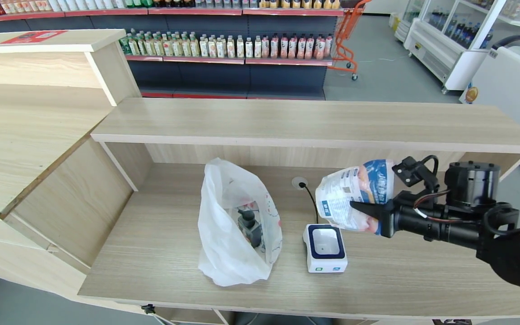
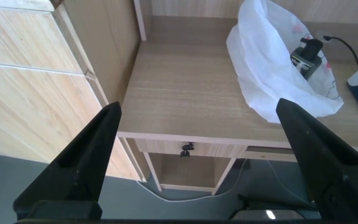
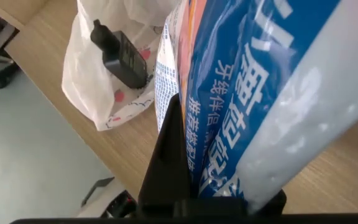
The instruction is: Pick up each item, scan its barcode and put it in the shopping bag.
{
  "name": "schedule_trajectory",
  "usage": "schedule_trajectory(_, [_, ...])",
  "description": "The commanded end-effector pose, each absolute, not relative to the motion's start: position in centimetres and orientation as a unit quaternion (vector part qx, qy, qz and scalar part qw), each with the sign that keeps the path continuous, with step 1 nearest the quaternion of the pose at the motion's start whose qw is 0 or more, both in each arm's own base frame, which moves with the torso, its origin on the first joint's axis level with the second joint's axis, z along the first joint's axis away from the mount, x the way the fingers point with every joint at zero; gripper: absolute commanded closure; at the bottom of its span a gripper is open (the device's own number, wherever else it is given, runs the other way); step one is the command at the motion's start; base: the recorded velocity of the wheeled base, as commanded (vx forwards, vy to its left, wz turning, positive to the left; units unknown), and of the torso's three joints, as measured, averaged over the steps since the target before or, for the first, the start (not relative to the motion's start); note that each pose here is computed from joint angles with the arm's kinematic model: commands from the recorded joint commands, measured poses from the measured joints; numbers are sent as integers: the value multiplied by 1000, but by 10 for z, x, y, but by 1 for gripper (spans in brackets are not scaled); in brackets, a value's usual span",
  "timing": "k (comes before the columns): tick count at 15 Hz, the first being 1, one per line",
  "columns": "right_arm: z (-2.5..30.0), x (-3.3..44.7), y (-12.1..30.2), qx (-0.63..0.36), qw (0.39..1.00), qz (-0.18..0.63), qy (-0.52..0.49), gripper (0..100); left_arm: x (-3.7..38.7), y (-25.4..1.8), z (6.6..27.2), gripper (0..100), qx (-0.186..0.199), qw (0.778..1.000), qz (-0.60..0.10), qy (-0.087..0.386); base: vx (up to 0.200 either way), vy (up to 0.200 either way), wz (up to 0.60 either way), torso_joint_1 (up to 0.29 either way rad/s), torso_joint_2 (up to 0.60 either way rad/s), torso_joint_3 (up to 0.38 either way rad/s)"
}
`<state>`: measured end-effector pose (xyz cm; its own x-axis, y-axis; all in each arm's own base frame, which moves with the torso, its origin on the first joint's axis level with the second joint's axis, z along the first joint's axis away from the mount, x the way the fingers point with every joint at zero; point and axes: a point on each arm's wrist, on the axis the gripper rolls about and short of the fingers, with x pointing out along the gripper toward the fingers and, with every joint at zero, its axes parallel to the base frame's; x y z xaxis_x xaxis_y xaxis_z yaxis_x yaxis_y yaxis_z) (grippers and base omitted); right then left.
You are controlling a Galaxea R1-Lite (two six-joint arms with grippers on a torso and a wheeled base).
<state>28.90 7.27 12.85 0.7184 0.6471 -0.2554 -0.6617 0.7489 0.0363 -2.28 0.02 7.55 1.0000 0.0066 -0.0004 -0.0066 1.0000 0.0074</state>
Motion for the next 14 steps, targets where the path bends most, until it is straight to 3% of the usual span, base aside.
schedule_trajectory(1, [154, 263, 68, 1, 934, 341, 110, 100, -23, 0, 75, 0, 5, 1000, 4, 0, 0, 0, 0, 0, 0, 0])
schedule_trajectory(2, [154, 260, 68, 16, 935, 335, 116, 100, -23, 0, 75, 0, 4, 1000, 3, 0, 0, 0, 0, 0, 0, 0])
schedule_trajectory(8, [152, 263, 63, 70, 936, 315, 139, 100, -23, 0, 75, 0, 3, 1000, 3, 0, 0, 200, 0, 6, 5, 1])
schedule_trajectory(14, [126, 299, 74, 76, 928, 317, 179, 100, -23, 0, 75, 0, 3, 1000, 4, 0, 0, 0, 0, 0, 0, 0])
